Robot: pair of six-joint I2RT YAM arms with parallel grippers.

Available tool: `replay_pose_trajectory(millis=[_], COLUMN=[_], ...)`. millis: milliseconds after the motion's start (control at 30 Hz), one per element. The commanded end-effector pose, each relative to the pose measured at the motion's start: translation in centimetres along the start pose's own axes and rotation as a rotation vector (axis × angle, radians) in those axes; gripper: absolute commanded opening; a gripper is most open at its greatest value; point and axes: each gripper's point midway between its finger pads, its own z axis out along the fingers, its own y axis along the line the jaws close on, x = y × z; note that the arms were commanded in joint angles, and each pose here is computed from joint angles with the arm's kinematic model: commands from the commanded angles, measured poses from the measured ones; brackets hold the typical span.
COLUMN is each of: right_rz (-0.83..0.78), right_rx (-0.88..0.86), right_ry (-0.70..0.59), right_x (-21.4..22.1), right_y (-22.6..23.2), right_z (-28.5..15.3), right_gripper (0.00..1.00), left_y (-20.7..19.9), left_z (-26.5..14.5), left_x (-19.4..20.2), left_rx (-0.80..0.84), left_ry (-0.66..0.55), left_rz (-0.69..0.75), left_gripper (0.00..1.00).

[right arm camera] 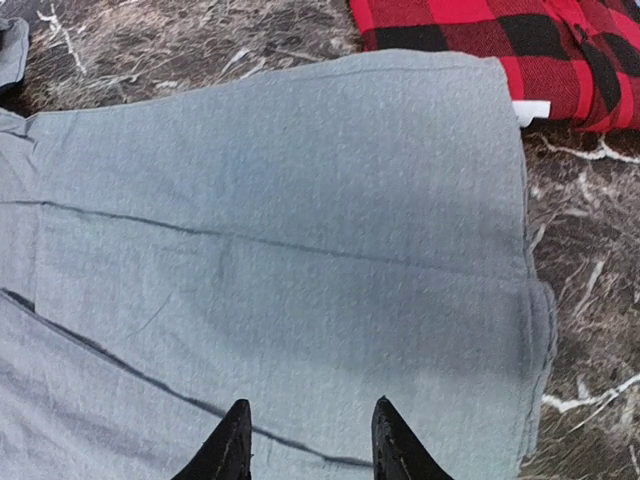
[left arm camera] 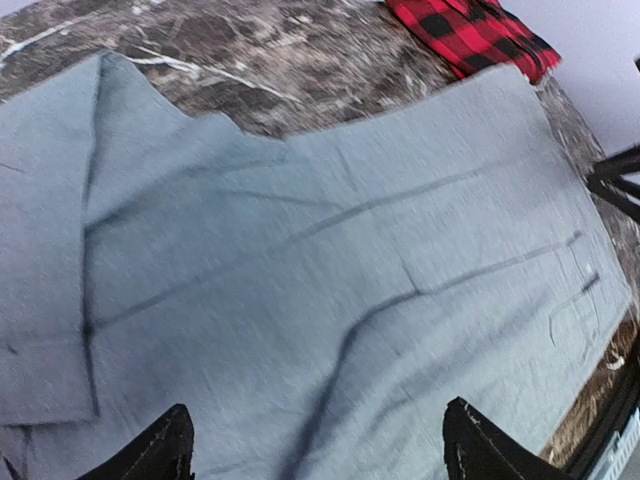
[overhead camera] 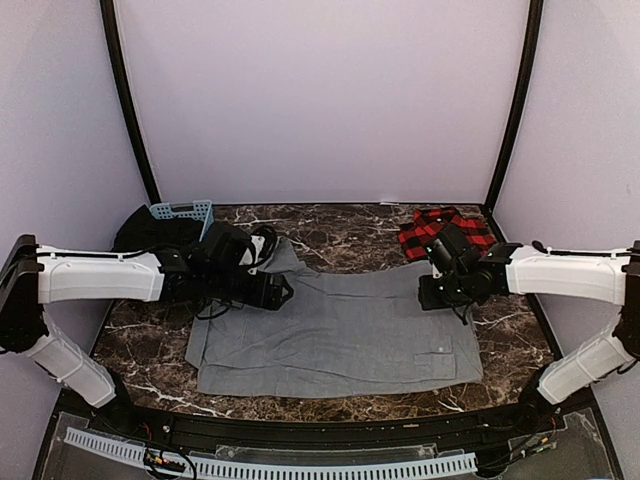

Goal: Fold and stack the long sleeve shirts
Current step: Pick up the sleeve from the 1/3-folded shirt.

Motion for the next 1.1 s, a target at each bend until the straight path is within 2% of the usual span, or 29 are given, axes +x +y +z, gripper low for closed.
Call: replay_pose_trajectory(millis=[0,200,333,533,833,967,1067], right_rz=[-0.042,-0.044,-0.034,-0.03,-0.027,-0.024,-0.022], right_rx=[0.012,0.013,-0.004,-0.03,-0.045,-0.053,-0.055], right_ry=[-0.067,-0.084,-0.069,-0.022,0.006,0.017,0.02], right_x=[-3.5,-5.3,-4.8,-3.2,-2.0,-1.6,-1.5], right_y=[-0.6,-2.0,-2.2,-2.0,-1.9,-1.8,-1.8], right_z=[0.2,0.8,1.9,3.6,4.6,4.9,5.0], right_gripper=[0.38,0.38,0.38,0.38,0.37,0.37,0.37], left_y=[3.9,10.1,12.7,14.9,16.9,17.5,17.5], left_z=[1.1,3.0,3.9,5.4,7.5,7.8,7.9], left_x=[-2.4,-3.4,-3.0,-3.8,-4.5,-4.7,-4.7], left_rx=[-0.131,-0.352,-0.457,-0.58,-0.698,-0.724,-0.72], left_ry=[0.014,0.076,0.118,0.13,0.178,0.194,0.197], left_rz=[0.002,-0.012,0.005,0.055,0.177,0.198,0.199], left_gripper=[0.85,0.84,0.83,0.79,0.82,0.75,0.65])
